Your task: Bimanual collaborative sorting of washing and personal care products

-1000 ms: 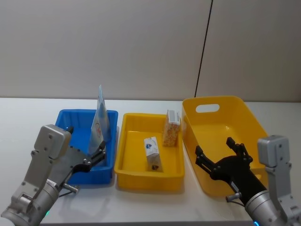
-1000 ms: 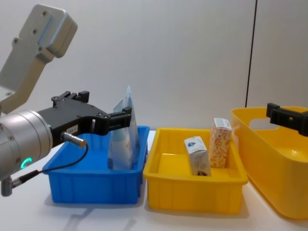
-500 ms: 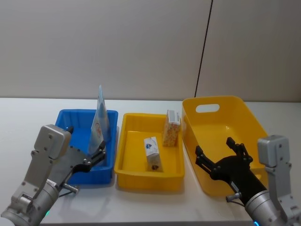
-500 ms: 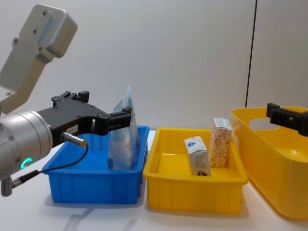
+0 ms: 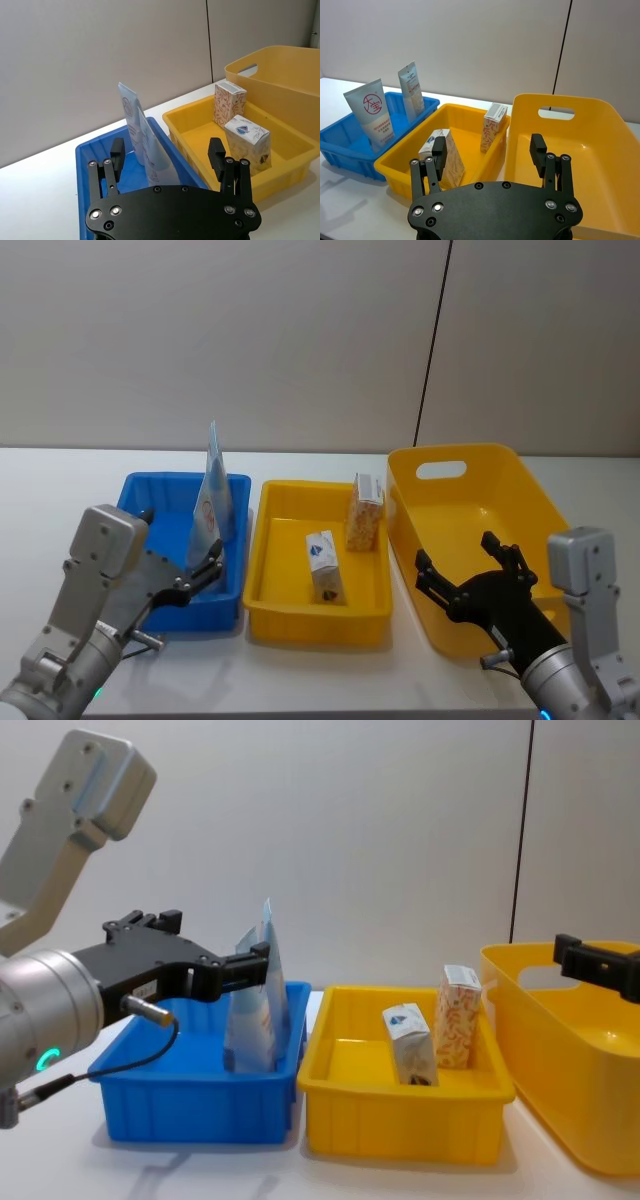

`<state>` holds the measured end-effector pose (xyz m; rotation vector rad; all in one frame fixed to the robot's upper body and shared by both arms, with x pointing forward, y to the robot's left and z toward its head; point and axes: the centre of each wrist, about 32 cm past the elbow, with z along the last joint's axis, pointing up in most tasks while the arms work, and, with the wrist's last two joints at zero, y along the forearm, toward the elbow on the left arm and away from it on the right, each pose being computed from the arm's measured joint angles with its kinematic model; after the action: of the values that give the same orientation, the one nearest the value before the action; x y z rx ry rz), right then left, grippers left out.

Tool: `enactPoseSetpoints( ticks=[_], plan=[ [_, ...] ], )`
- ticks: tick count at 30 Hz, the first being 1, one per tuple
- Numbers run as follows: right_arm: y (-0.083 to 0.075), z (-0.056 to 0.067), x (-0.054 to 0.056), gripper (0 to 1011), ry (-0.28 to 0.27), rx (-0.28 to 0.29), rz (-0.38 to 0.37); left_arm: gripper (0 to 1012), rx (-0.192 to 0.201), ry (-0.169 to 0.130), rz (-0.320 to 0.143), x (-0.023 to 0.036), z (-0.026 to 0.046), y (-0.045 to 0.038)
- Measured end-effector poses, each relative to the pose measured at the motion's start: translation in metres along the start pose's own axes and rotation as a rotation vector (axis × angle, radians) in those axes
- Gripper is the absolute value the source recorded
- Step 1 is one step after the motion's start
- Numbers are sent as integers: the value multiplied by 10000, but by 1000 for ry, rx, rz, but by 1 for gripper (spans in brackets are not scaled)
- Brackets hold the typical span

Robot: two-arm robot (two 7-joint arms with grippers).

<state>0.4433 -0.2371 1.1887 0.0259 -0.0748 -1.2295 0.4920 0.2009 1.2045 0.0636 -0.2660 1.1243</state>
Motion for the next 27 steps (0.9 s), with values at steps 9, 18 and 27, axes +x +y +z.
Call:
enactPoseSetpoints(
  ticks=[9,18,27],
  plan=[
    [0,0,0,1003,0,0,0,1001,21,28,4,106,-10,114],
    [0,0,0,1003,0,0,0,1001,45,87,7,208,-39,179],
    [0,0,0,1004,0,0,0,1001,67,146,-19,328,-112,47]
  ],
)
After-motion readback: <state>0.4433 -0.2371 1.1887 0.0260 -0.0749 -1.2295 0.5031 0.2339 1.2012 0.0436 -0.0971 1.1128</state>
